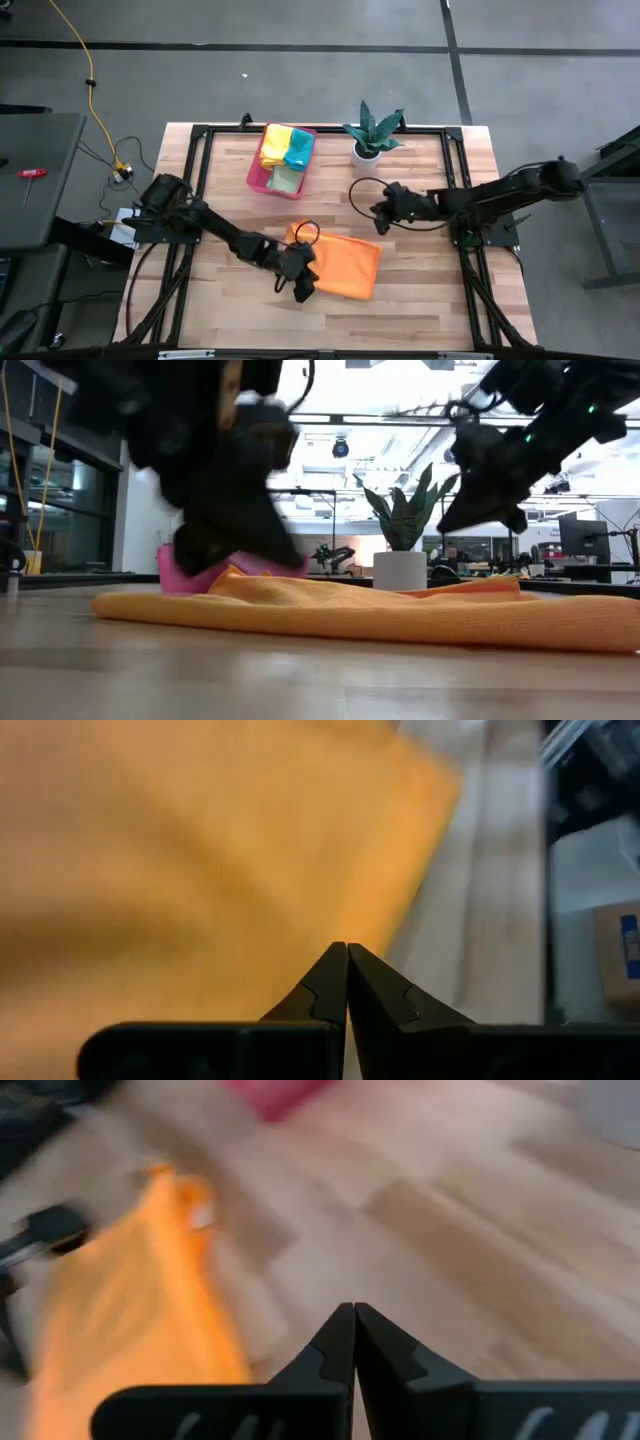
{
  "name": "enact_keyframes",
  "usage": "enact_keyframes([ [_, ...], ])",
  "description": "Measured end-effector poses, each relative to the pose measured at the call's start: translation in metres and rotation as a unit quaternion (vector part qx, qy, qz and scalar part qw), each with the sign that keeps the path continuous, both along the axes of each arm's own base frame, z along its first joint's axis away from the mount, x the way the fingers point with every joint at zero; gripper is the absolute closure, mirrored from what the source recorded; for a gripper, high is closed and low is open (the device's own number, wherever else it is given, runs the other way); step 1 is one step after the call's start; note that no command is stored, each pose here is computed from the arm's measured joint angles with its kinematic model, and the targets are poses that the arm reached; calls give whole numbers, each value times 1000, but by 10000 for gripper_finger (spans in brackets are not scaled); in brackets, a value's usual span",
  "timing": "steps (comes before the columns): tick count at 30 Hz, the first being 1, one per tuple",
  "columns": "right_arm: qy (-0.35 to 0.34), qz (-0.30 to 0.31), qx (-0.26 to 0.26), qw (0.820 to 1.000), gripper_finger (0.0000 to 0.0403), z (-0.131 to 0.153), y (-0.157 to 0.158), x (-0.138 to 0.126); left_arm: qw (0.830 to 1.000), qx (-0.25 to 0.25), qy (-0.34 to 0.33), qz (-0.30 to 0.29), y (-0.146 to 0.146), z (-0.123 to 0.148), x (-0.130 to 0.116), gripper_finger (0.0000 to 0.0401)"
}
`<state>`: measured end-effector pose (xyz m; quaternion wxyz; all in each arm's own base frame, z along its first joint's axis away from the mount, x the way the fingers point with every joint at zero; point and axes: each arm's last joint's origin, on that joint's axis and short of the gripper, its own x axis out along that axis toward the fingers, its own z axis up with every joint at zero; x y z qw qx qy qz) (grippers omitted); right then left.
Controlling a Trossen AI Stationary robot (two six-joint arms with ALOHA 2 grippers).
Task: Fold microfiber towels
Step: Fold the orange microfiber cloth
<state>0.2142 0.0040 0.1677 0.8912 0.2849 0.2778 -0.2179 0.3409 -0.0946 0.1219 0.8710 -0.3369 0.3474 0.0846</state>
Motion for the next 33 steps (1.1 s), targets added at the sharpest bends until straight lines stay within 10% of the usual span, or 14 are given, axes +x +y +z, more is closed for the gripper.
enact_keyframes([
  [9, -47, 24, 5, 999, 403, 24, 1, -13, 995, 57, -73, -40, 40, 69, -9, 401],
  [16, -39, 26, 28, 999, 403, 23, 2, -16, 984, 171, -24, 50, 79, 109, -45, 401],
  [33, 163, 158, 185, 956, 403, -36, 43, -10, 994, 83, -46, 60, 73, 64, -44, 401],
])
